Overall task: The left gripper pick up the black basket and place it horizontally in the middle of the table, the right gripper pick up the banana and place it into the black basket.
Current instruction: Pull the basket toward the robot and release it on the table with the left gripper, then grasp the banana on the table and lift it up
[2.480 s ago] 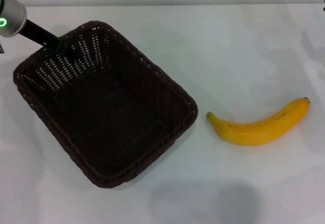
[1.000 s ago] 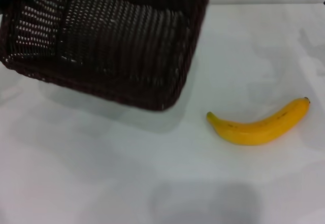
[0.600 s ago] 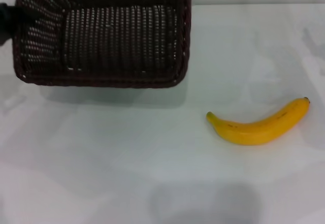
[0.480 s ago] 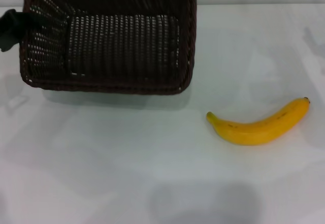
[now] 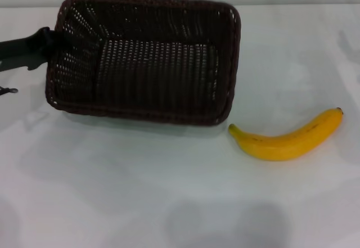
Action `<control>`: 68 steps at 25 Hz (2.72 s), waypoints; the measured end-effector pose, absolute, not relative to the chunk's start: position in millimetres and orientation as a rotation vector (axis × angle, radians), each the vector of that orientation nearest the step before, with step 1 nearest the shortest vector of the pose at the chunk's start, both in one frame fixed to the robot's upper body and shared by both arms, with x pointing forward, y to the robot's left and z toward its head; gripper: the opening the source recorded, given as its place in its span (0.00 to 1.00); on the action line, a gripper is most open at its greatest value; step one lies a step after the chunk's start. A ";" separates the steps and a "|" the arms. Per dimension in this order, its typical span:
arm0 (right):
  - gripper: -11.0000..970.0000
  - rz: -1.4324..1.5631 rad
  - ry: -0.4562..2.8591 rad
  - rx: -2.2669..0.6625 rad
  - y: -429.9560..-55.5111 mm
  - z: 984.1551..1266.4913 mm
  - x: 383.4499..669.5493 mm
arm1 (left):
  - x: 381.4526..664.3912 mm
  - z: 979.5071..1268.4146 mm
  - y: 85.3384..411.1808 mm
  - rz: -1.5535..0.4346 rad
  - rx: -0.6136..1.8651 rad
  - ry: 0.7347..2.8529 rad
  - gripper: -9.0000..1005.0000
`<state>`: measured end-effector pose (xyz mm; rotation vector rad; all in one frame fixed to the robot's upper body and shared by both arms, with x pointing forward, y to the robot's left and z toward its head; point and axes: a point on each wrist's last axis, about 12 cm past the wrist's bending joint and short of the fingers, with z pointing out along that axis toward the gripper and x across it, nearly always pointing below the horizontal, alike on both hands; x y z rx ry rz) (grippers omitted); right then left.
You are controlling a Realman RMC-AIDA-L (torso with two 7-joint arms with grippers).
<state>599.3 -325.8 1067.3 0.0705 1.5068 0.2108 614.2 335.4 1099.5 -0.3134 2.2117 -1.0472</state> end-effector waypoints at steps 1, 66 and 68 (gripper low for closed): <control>0.87 0.210 1.507 0.071 -325.9 1067.3 599.2 | 614.2 1099.5 335.4 -1.047 -0.313 2.212 0.22; 0.87 0.384 1.561 0.058 -357.1 1089.5 602.2 | 508.7 1058.9 382.4 -0.613 -0.209 1.576 0.88; 0.87 0.416 1.565 0.027 -361.9 1099.6 603.0 | 502.8 1050.9 383.7 -0.568 -0.256 1.542 0.88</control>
